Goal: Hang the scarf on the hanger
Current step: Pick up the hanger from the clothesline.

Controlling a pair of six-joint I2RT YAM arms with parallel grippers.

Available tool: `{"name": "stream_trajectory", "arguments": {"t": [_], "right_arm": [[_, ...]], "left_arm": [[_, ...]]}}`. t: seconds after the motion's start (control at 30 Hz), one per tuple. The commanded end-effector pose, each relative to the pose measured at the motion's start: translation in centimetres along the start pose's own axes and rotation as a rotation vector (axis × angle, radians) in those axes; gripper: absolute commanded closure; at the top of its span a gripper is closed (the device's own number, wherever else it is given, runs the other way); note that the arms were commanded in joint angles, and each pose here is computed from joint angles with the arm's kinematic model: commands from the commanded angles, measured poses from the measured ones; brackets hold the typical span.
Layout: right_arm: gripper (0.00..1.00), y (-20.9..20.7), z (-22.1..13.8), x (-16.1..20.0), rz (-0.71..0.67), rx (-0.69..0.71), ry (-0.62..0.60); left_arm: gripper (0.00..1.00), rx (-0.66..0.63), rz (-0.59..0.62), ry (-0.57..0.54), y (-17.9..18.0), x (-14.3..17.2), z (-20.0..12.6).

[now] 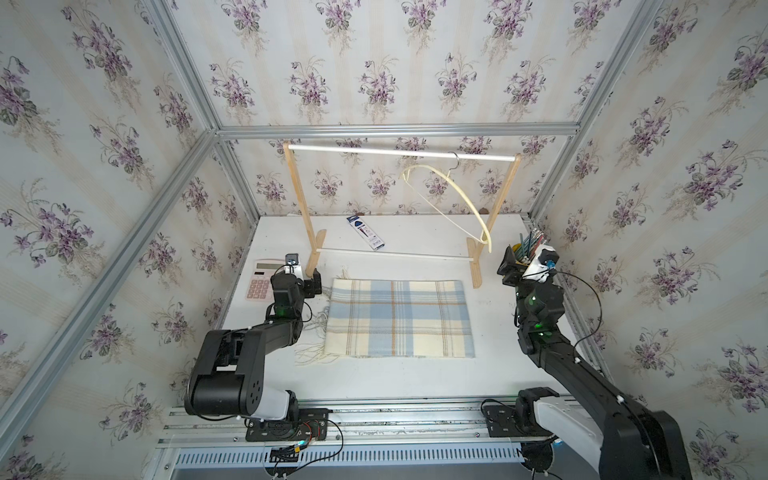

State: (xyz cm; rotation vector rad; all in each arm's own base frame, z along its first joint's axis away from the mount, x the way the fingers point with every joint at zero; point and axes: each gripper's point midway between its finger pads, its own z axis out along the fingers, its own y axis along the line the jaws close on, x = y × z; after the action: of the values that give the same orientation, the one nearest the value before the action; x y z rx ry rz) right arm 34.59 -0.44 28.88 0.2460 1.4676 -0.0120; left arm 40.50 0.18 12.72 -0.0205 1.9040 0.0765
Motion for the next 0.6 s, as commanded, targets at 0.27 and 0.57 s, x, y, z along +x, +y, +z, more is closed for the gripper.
{"name": "stream_trajectory", "arguments": {"t": [0.27,0.57], "right_arm": [[0.15,2.7,-1.2,-1.7,0.019,-0.077,0.343],[0.14,12.1,0.4,-7.3,-0.126,-0.346,0.376]], "left_arm": [[0.01,-0.020,0.150,-0.017,-3.1,-10.0,-5.0],[0.01,0.124,0.139,0.137,-10.3,-12.8,-8.7]]}}
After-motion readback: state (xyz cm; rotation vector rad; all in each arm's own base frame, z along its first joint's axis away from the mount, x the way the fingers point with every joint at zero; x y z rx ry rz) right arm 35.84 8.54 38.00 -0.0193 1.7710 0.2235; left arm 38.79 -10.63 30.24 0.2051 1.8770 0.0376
